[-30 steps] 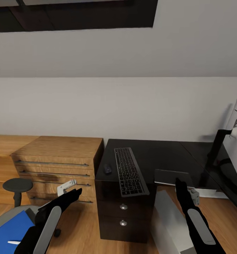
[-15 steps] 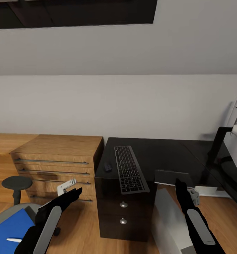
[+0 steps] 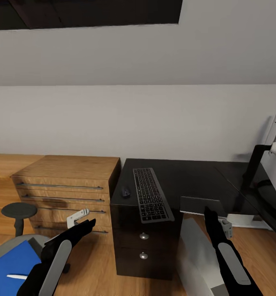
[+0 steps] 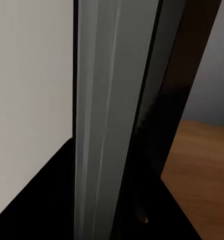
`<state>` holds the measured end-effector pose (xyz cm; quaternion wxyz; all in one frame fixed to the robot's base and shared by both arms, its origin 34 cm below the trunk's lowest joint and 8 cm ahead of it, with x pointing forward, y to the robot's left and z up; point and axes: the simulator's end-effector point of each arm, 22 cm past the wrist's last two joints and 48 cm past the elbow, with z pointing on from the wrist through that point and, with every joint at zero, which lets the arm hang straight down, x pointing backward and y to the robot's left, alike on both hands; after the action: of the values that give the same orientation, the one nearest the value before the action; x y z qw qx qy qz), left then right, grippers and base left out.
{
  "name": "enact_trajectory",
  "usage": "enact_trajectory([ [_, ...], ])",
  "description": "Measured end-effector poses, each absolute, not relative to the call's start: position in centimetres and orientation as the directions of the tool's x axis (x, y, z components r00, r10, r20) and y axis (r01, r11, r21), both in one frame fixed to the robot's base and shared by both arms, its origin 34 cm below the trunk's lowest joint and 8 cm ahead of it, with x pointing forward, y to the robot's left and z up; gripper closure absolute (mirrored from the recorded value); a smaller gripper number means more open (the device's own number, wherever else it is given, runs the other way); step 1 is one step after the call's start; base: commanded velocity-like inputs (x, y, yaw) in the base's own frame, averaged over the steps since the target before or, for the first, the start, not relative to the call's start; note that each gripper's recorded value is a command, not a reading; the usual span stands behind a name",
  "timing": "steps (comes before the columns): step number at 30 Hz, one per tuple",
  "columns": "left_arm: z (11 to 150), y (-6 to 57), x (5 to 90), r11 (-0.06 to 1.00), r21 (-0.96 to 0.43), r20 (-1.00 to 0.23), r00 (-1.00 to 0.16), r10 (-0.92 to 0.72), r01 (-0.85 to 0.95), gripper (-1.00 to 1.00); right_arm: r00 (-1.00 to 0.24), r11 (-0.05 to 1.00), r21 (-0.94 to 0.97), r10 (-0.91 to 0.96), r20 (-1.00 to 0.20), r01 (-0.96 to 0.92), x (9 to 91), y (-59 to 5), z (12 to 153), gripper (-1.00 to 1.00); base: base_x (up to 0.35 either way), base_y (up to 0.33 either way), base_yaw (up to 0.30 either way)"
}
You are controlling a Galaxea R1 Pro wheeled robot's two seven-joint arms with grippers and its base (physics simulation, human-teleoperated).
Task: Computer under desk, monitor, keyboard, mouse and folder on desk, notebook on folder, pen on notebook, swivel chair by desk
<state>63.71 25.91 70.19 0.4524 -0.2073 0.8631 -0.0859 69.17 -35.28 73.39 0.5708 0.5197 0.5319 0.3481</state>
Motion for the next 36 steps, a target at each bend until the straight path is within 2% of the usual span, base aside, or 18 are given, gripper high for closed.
enact_trajectory([
  [9,70.05,26.0,63.67,0.898,-0.338,-0.742,-0.508,-0.438,-0.282,-1.0,0.191,0.212,0.965,0.952,-0.24,0.155,69.16,-35.3,73.35,1.0,0.003,0.0,0.0],
  [19,70.05,26.1,63.67,0.898,-0.337,-0.742,-0.506,-0.439,-0.284,-1.0,0.184,0.22,0.963,0.951,-0.247,0.153,69.19,-35.2,73.35,1.0,0.115,0.0,0.0],
  [36,70.04,26.14,63.67,0.897,-0.337,-0.742,-0.506,-0.439,-0.285,-1.0,0.193,0.21,0.965,0.952,-0.238,0.156,69.13,-35.42,73.26,1.0,0.006,0.0,0.0],
])
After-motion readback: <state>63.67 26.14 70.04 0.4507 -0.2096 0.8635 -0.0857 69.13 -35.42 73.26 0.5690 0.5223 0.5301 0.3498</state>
